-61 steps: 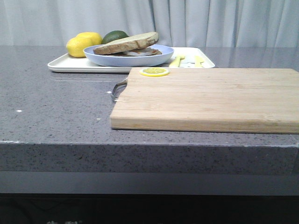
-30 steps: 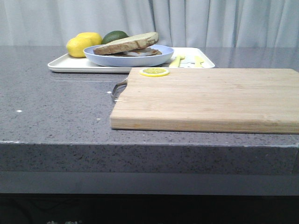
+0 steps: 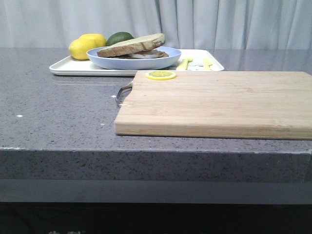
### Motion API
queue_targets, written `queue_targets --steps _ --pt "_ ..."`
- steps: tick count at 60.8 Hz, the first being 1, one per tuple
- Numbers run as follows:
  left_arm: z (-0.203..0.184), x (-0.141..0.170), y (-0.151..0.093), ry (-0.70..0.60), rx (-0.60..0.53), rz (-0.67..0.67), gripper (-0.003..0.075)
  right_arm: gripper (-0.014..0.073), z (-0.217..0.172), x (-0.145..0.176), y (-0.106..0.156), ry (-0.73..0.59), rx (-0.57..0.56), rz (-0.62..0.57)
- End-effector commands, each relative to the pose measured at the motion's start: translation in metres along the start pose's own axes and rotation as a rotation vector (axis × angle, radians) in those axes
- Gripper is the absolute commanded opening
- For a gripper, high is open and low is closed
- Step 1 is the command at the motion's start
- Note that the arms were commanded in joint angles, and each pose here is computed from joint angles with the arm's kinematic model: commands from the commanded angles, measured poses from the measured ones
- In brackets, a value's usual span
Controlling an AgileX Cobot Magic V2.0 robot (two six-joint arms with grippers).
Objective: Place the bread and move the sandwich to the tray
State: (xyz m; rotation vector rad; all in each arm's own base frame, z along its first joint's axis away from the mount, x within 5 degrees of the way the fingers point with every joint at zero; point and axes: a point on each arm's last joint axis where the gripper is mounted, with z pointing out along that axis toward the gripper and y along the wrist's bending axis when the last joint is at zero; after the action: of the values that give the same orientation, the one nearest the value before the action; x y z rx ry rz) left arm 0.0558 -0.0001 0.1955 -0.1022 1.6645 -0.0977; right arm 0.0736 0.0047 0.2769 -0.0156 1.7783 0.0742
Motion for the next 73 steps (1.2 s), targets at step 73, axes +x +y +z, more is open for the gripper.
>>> queue_targets --steps 73 --pt "-0.001 -0.005 -0.001 -0.099 0.021 -0.013 -0.0019 -0.0085 0.003 0.07 -0.004 -0.201 0.013 -0.036"
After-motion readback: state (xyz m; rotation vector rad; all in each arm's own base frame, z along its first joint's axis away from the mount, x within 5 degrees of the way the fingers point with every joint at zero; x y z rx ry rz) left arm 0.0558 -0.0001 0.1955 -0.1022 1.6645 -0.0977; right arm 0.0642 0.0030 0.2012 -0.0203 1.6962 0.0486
